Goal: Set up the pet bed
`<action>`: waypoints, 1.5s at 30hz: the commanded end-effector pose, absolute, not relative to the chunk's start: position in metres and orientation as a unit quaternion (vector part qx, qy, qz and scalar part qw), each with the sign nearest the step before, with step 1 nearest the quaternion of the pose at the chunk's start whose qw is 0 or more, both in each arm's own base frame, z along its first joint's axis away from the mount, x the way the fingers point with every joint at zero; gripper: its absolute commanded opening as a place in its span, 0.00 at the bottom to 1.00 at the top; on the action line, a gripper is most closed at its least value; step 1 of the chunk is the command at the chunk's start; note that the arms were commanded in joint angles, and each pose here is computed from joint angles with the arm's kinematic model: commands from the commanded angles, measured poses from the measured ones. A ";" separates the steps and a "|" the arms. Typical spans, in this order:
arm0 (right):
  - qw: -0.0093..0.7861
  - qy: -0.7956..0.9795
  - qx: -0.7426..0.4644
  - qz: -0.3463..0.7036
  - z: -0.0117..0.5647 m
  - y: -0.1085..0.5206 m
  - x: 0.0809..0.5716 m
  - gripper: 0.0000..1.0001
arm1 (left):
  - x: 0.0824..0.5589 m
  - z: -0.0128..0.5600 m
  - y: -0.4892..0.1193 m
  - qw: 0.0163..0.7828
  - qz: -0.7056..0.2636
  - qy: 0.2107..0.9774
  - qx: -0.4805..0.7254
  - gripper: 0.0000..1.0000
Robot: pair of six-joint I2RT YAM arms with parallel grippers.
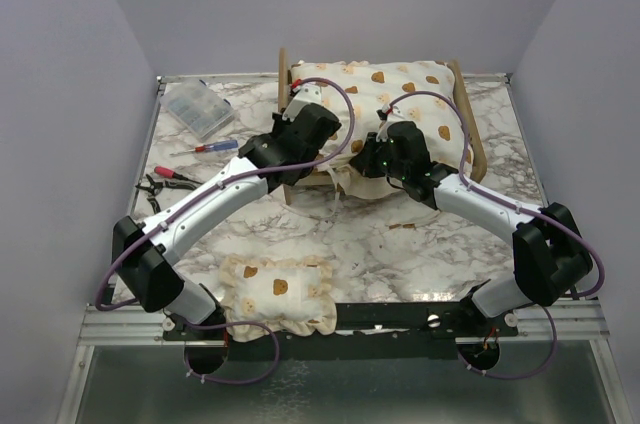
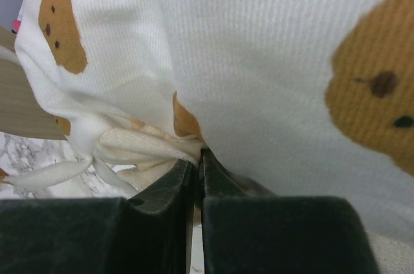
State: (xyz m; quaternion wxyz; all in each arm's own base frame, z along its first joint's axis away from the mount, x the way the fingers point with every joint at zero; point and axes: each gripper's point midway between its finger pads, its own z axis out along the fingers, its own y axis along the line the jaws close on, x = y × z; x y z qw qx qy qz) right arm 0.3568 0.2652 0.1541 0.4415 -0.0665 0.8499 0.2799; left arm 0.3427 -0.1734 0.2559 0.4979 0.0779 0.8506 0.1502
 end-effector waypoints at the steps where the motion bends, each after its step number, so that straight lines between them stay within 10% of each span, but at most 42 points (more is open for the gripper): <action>1: 0.442 0.844 -0.063 0.296 0.161 0.269 0.361 0.09 | 0.335 0.285 -0.158 0.498 0.175 0.846 0.078 0.00; 27: 0.427 0.842 -0.072 0.321 0.159 0.279 0.356 0.09 | 0.340 0.227 -0.188 0.418 0.248 0.859 0.159 0.01; 37: 0.425 0.842 -0.072 0.323 0.157 0.279 0.355 0.09 | 0.335 0.227 -0.199 0.418 0.247 0.858 0.168 0.40; 45: 0.425 0.843 -0.071 0.323 0.157 0.279 0.354 0.09 | 0.331 0.242 -0.216 0.431 0.187 0.867 0.167 0.46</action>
